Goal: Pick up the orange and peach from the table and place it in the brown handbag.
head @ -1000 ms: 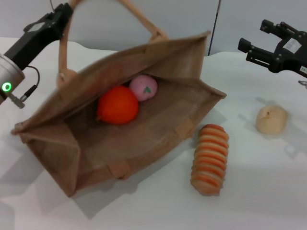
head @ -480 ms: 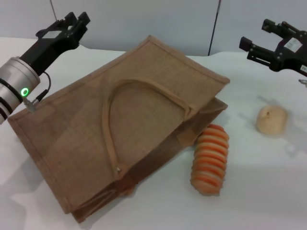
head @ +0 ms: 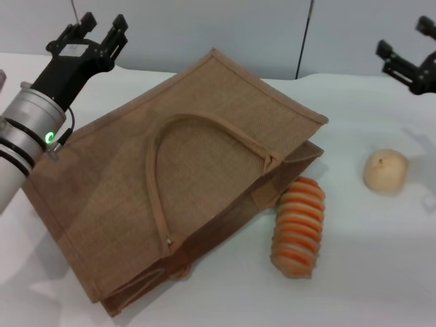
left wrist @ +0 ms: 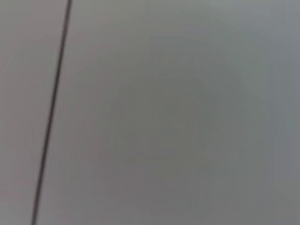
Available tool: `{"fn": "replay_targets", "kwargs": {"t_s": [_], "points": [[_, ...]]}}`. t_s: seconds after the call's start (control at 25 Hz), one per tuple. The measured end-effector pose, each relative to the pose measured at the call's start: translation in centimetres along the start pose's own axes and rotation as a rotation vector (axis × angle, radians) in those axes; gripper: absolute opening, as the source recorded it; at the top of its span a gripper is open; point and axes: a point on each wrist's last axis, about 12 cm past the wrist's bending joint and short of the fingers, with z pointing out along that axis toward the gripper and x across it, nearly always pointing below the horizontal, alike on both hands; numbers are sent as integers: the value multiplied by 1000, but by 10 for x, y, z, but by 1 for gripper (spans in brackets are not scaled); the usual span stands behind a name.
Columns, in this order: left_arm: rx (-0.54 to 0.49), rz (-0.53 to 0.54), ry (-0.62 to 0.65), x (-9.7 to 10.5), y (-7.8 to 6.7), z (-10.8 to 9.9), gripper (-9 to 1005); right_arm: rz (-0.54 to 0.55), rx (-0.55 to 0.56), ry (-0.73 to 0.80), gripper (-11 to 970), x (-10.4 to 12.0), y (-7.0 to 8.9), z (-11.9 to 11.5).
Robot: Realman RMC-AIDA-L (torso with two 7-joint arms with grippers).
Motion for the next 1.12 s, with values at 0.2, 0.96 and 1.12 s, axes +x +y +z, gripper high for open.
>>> {"fn": "replay_targets", "kwargs": {"t_s": [0.2, 0.96, 1.12], "points": [[-122, 5, -46, 5, 0, -6, 634, -74, 187, -34, 861, 11, -3, -12], [-270, -62, -68, 9, 12, -20, 625, -77, 528, -109, 856, 20, -6, -37], [-270, -65, -69, 9, 12, -20, 625, -78, 528, -108, 856, 20, -6, -37]]}}
